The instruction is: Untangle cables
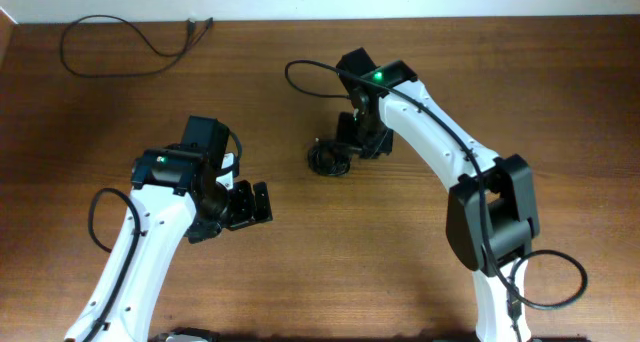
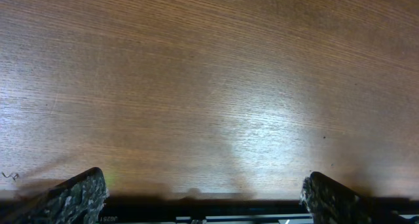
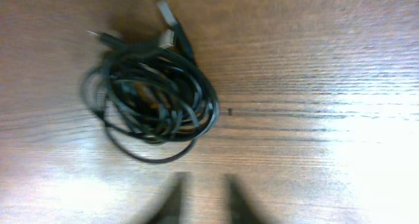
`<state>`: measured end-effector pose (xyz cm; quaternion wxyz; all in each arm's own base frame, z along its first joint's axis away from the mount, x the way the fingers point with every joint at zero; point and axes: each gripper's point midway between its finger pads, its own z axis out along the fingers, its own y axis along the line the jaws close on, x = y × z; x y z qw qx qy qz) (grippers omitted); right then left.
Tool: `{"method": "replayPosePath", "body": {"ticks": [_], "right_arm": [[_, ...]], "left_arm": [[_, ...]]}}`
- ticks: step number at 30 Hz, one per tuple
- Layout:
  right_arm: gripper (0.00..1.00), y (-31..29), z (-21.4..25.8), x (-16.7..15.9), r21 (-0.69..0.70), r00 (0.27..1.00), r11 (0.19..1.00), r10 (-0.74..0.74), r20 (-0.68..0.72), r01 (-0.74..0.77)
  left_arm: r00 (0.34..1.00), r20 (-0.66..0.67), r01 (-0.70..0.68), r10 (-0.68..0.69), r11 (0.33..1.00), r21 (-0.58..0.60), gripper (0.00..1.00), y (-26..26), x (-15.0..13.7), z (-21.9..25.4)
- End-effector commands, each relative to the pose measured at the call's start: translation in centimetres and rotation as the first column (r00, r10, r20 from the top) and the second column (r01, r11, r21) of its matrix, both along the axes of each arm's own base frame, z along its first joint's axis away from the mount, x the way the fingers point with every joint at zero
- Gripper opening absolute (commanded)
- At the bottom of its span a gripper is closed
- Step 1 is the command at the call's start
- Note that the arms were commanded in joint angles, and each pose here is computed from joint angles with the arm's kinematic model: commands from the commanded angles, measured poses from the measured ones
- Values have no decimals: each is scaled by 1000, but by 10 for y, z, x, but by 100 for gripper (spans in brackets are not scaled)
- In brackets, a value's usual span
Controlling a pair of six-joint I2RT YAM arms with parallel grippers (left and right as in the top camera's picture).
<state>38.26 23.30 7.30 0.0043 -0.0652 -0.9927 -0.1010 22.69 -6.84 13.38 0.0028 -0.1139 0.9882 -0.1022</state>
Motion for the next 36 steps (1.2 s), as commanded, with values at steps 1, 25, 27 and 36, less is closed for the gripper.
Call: {"method": "replayPosePath", "body": {"ticks": [1, 25, 27, 36], "right_arm": [[63, 5, -4, -4, -3, 1000, 1000, 24, 12, -23], [41, 18, -70, 0, -35, 979, 980, -195, 52, 197], [25, 19, -70, 2, -29, 979, 980, -195, 59, 197], [4, -13, 31, 14, -110, 991, 991, -61, 120, 74]], "left_arm": [[1000, -3, -3, 4, 1000, 10, 99, 1, 0, -2], [1000, 8, -4, 4, 1000, 8, 99, 1, 3, -1], [1000, 8, -3, 3, 1000, 8, 99, 0, 3, -1], [1000, 8, -4, 4, 1000, 8, 99, 0, 3, -1]]}}
